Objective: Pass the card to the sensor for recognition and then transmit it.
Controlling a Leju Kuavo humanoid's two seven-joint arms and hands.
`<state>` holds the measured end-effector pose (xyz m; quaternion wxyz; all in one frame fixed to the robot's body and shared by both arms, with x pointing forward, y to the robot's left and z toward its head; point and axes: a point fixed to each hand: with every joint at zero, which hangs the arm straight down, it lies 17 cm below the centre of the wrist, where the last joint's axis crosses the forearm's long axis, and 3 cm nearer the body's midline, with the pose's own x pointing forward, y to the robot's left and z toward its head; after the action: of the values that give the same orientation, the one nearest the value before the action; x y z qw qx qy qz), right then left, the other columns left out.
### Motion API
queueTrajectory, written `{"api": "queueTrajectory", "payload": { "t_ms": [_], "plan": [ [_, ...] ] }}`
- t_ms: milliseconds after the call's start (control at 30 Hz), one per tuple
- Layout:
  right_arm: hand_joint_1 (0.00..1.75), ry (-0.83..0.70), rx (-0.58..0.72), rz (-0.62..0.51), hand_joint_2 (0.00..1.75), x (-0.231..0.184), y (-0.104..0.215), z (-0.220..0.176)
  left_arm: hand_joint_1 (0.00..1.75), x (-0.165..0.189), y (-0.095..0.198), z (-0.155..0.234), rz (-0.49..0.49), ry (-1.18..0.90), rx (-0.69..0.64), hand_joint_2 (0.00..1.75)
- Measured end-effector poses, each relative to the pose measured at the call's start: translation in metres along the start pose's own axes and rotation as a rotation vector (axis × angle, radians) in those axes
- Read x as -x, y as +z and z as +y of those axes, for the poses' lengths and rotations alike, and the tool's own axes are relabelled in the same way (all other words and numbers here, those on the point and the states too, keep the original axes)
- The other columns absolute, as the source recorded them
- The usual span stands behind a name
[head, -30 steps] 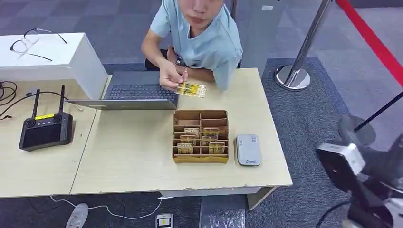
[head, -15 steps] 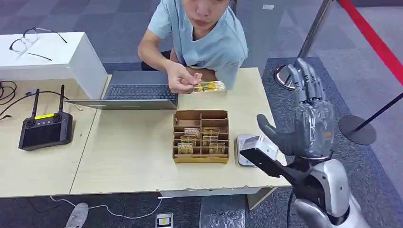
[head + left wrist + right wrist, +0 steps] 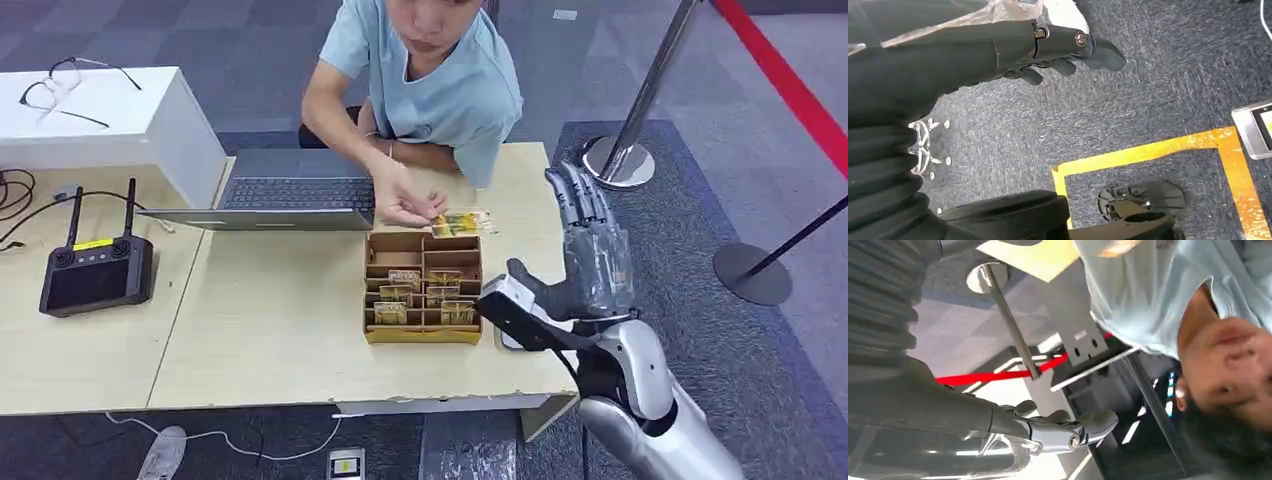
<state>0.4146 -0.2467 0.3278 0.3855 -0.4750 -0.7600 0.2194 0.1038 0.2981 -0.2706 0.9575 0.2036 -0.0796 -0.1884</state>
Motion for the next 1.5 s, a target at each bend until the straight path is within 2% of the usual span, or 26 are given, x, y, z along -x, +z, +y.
{"api": "queueTrajectory", "payload": {
  "t_ms": [167,433,667,733,767,800,833,1500],
  "plan": [
    [0.0,0.005,-0.019,0.001,1.75,0.004,0.003,0.019,0.0,0.0,0.0,0.0,0.001,-0.014,0.002,1.75],
    [0.0,-0.01,-0.073,-0.03,1.75,-0.014,0.004,0.059,0.0,-0.001,0.0,-0.001,-0.006,-0.036,0.001,1.75],
    [0.0,-0.012,-0.1,-0.027,1.75,-0.018,0.007,0.075,0.0,-0.001,0.0,-0.001,-0.012,-0.043,-0.001,1.75],
    [0.17,-0.012,-0.105,-0.029,1.75,-0.019,0.007,0.079,0.0,-0.002,0.0,0.0,-0.017,-0.043,-0.003,1.75],
    [0.68,-0.012,-0.106,-0.031,1.75,-0.02,0.007,0.08,0.0,-0.002,0.0,0.0,-0.019,-0.043,-0.003,1.75],
    [1.69,-0.013,-0.107,-0.034,1.75,-0.021,0.007,0.082,0.0,-0.002,0.0,0.0,-0.019,-0.043,-0.003,1.75],
    [1.75,-0.014,-0.11,-0.035,1.75,-0.022,0.007,0.084,0.0,-0.002,0.0,0.0,-0.019,-0.044,-0.003,1.75],
    [1.75,-0.033,-0.08,-0.05,1.75,-0.028,0.015,0.092,0.0,-0.002,0.0,0.0,-0.018,-0.049,-0.005,1.75]
  ]
}}
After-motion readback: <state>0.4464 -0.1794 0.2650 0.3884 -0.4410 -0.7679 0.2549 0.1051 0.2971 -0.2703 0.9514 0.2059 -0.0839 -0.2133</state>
